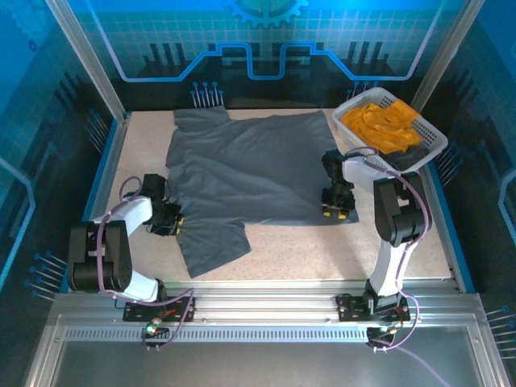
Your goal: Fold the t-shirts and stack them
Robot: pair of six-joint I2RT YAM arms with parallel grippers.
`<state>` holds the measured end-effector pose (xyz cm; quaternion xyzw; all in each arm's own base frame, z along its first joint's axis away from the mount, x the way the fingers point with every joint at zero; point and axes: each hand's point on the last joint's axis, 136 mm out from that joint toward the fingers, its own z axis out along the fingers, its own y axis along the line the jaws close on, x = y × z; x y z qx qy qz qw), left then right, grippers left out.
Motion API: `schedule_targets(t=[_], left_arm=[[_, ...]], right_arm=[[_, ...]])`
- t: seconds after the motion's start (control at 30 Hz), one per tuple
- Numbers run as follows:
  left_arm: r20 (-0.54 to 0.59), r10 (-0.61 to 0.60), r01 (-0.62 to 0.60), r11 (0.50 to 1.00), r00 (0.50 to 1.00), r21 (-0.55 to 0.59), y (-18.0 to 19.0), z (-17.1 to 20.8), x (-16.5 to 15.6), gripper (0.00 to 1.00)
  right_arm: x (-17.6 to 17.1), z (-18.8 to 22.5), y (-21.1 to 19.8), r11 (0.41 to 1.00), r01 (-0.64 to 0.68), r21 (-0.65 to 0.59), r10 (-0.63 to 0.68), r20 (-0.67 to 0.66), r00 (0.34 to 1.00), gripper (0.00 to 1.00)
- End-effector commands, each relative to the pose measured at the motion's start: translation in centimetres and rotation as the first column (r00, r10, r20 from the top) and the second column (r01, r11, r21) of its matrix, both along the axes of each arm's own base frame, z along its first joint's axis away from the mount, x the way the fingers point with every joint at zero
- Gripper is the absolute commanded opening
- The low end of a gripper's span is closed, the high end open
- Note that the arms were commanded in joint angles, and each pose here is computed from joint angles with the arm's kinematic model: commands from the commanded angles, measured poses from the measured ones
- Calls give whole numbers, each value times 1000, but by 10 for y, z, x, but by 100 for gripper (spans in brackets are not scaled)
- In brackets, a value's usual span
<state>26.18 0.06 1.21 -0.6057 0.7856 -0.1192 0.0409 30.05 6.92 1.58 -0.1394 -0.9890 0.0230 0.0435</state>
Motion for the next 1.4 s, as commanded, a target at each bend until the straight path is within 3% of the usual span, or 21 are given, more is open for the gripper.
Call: schedule_targets(t=[0.0,0.17,0.33,0.53,0.7,0.83,1.0,1.23,1.37], left_arm=[[-89,-16,21,998,996,54,11,-1,-24,24],[-55,-50,56,992,997,111,21,20,-23,28],[-17,-97,98,986,995,132,17,46,-34,44],[-52,-179,182,981,982,69,-24,49,-82,46],[-145,-231,234,972,962,5,-55,33,-136,46],[-181,-226,230,973,957,3,-57,25,-168,47],[-138,-206,198,978,969,-73,-72,7,-163,48],[-138,-222,217,975,965,-51,-79,-7,-144,48],[-115,-216,214,976,970,-35,-81,-7,-132,43]], right_arm=[[-3,2,7,999,28,21,-29,15,999,37],[3,19,18,999,2,53,-6,65,998,39],[12,53,21,996,-30,79,17,165,986,45],[-4,83,20,991,-57,120,29,222,975,47],[-33,79,11,985,1,171,-37,209,977,50],[-49,68,-1,980,53,193,-91,197,976,52],[-55,61,-10,975,77,206,-118,196,973,52],[-57,59,-13,974,73,212,-115,192,975,52],[-58,59,-12,973,73,219,-116,193,974,52]])
